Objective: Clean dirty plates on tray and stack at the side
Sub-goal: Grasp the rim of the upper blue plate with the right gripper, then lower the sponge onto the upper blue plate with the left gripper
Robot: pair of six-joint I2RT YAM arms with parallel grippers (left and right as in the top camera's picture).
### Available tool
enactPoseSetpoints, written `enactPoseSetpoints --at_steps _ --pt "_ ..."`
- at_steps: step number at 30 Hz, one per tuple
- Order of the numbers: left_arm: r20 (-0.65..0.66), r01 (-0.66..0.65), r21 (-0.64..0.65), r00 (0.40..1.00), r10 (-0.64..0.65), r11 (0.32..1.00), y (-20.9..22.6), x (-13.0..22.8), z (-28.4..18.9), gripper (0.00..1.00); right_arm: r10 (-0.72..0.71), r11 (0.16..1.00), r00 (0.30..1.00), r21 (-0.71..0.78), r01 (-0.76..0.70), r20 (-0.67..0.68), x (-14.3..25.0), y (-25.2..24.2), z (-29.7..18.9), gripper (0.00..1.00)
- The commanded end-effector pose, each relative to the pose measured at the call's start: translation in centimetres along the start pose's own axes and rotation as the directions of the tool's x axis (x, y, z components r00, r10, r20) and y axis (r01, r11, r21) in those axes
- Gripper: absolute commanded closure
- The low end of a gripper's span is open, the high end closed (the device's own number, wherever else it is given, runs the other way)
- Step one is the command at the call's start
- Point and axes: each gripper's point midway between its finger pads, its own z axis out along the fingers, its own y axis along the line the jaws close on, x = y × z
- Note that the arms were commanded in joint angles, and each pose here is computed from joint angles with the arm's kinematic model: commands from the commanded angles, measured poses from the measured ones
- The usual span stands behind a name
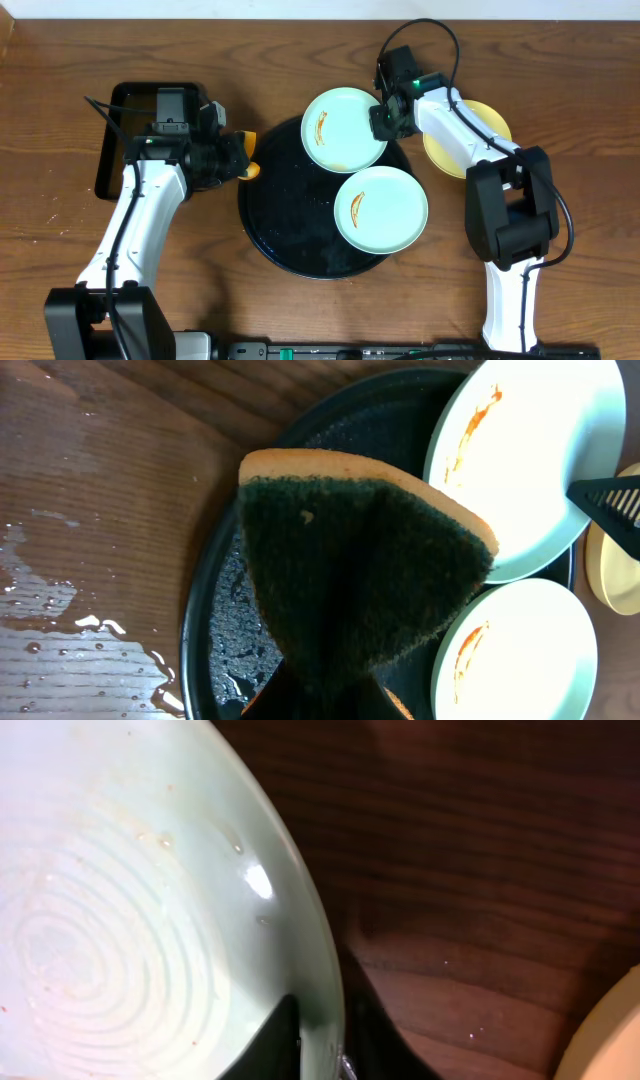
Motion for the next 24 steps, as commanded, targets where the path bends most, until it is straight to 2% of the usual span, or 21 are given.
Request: enactPoseSetpoints --at_steps 1,3,7,15,18,24 --pt "0.000 -0.010 -0.014 1.000 0.010 1.000 0.2 0.1 0.1 0.91 0.011 1.000 1.000 0.016 -0.011 0.001 -0.1 -0.8 -0.2 0.90" --pt "0.001 -0.010 -0.013 1.000 0.010 1.000 0.2 0.1 0.1 0.92 0.011 1.000 1.000 0.016 -0.011 0.006 -0.3 -0.8 -0.6 0.99" --pt "0.001 -0.010 -0.013 1.000 0.010 1.000 0.2 0.1 0.1 0.92 0.009 1.000 1.000 -0.023 -0.008 0.009 -0.6 0.0 -1.5 0.99" --pt "0.001 -0.010 -0.013 1.000 0.010 1.000 0.2 0.1 0.1 0.91 0.007 0.981 1.000 -0.195 -0.007 -0.002 -0.6 3.1 -2.4 0.99" --pt "0.001 -0.010 -0.013 1.000 0.010 1.000 0.2 0.1 0.1 0.92 0.047 0.964 0.999 -0.261 -0.048 -0.010 -0.8 4.3 -2.6 0.99" --pt "0.001 -0.011 -0.013 1.000 0.011 1.000 0.2 0.1 0.1 0.92 0.054 0.956 0.998 -0.285 -0.062 -0.033 -0.1 6.4 -2.6 0.99"
